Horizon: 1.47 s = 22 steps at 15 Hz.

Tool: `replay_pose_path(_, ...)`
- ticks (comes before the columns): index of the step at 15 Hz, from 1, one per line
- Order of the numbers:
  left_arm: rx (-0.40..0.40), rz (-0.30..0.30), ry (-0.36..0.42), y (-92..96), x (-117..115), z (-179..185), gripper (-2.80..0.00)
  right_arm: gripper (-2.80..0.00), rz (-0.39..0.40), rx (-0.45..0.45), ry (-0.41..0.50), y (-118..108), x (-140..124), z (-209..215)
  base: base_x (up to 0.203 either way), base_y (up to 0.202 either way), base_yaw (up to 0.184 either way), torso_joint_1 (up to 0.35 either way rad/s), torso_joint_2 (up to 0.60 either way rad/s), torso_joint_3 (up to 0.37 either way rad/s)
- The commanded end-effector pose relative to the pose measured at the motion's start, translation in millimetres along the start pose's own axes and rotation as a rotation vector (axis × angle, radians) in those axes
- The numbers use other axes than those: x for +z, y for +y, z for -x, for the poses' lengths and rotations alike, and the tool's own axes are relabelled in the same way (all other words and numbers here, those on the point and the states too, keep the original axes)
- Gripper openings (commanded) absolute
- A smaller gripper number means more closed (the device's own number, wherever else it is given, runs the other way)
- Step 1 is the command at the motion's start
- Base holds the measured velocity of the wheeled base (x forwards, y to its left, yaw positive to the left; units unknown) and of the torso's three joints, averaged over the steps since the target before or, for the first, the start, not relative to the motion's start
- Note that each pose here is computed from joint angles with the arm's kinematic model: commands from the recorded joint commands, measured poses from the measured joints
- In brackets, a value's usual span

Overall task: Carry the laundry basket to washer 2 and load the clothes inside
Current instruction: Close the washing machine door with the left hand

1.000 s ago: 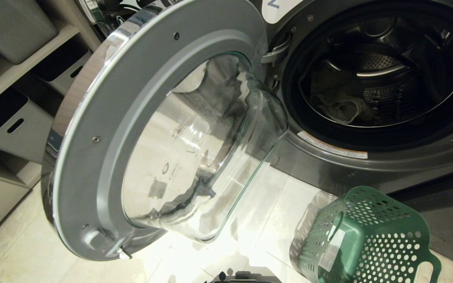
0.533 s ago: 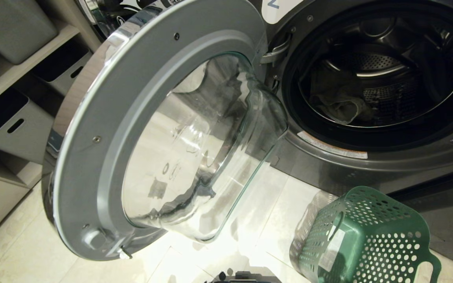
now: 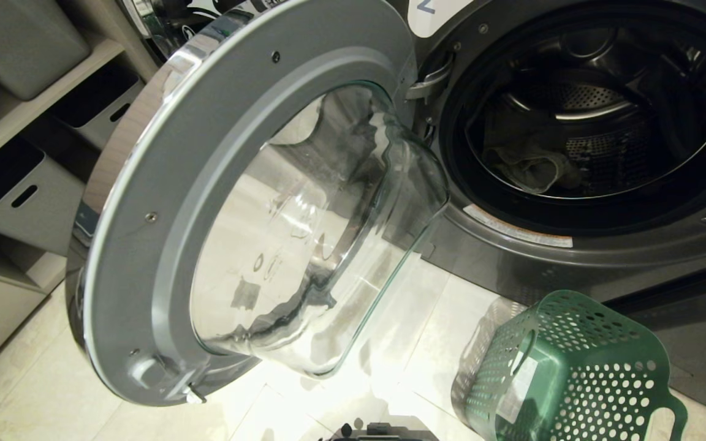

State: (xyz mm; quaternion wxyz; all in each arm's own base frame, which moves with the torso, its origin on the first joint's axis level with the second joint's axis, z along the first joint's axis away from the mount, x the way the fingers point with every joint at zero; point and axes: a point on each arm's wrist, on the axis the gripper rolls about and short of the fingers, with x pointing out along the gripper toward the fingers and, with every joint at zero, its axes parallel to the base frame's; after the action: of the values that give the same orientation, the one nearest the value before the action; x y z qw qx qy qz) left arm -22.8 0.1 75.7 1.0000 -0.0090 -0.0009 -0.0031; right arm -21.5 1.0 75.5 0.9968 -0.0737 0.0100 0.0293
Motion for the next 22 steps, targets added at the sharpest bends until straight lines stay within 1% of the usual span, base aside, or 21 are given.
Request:
replay_pose_path(1, 0.0, 0.0, 0.003, 0.0, -0.3, -0.2, -2.8, -2.8, -0.003, -0.004, -0.013, 0.2, -0.9, 1.2, 0.0, 0.0, 0.0, 0.0, 0.0, 0.0)
replay_pose_path(11, -0.001, -0.006, 0.003, 0.0, -0.4, -0.2, -2.8, -2.8, 0.004, -0.01, -0.012, 0.1, -1.0, 1.2, 0.0, 0.0, 0.0, 0.0, 0.0, 0.0)
replay_pose_path(15, -0.006, -0.024, 0.003, -0.1, -0.4, -0.2, -2.8, -2.8, 0.0, -0.014, -0.012, 0.0, -1.0, 1.2, 0.0, 0.0, 0.0, 0.0, 0.0, 0.0)
replay_pose_path(17, -0.005, -0.024, 0.002, -0.1, -0.3, -0.2, -2.8, -2.8, -0.006, -0.014, -0.012, 0.0, -1.0, 1.2, 0.0, 0.0, 0.0, 0.0, 0.0, 0.0)
replay_pose_path(20, -0.006, -0.023, 0.003, -0.1, -0.4, -0.2, -2.8, -2.8, -0.006, -0.011, -0.012, 0.0, -1.0, 1.2, 0.0, 0.0, 0.0, 0.001, 0.0, 0.027)
replay_pose_path(22, -0.001, 0.004, 0.002, 0.0, -0.3, -0.2, -2.8, -2.8, -0.006, -0.01, -0.012, 0.1, -1.0, 1.2, 0.0, 0.0, 0.0, 0.001, 0.0, 0.154)
